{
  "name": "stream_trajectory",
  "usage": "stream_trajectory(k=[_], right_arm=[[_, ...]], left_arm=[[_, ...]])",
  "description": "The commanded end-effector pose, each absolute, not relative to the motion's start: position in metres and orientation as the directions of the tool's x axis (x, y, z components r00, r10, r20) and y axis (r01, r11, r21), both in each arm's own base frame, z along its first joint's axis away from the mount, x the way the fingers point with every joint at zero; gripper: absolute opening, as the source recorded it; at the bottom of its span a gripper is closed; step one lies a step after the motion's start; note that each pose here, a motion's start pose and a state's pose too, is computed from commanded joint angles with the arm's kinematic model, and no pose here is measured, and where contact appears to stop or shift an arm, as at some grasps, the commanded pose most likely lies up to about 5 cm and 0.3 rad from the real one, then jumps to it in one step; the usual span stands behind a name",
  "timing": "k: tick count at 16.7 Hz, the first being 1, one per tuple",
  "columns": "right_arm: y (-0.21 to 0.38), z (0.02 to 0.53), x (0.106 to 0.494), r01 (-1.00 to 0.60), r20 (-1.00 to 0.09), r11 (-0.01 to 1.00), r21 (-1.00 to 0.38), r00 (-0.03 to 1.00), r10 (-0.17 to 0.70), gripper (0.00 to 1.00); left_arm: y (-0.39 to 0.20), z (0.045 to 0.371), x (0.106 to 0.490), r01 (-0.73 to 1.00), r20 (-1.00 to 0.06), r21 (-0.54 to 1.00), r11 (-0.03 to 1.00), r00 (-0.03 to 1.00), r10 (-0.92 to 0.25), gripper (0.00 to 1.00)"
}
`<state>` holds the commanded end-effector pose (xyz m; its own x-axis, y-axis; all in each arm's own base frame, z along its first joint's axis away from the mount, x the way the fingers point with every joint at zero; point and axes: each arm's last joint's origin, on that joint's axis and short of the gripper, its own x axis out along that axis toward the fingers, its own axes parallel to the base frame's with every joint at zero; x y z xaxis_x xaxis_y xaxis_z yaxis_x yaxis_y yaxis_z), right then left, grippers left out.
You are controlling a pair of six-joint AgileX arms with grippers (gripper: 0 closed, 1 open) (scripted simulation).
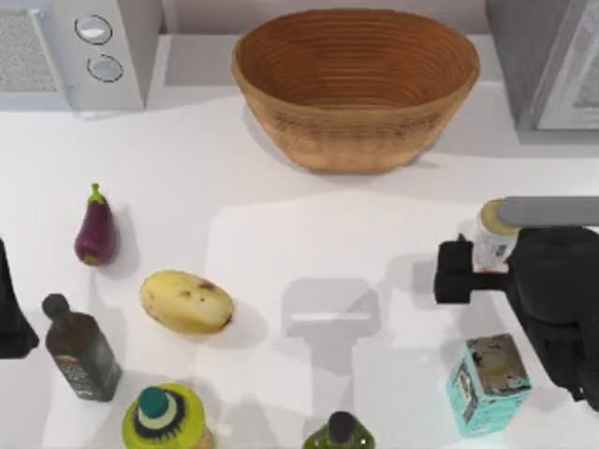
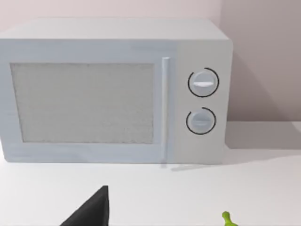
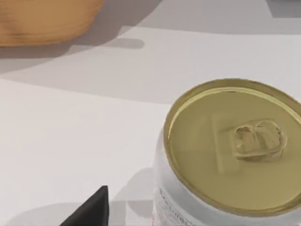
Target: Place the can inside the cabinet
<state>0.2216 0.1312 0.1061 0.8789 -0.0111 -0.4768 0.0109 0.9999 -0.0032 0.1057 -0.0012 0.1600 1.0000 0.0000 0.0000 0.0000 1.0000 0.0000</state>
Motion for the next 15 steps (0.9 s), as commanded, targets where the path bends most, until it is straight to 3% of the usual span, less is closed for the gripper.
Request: stream_trajectory(k=[7,14,15], right_arm=[[0.137,0.081,0.255,0.016,-0.476,1.0,-0.002,0.879,-0.015,1.0],[0.138,0.068,0.261,0.01,-0.474,1.0,0.001,0.88,-0.009,1.0],[0.138,0.068,0.261,0.01,-0.474,1.0,0.001,0.88,-0.009,0.92]], left_arm=[[-0.001,0.16,0.106,0.0,0.0,0.0,1.0,1.0,0.0,1.0],[-0.001,0.16,0.106,0.0,0.0,0.0,1.0,1.0,0.0,1.0],[-0.001,0.16,0.106,0.0,0.0,0.0,1.0,1.0,0.0,1.0]])
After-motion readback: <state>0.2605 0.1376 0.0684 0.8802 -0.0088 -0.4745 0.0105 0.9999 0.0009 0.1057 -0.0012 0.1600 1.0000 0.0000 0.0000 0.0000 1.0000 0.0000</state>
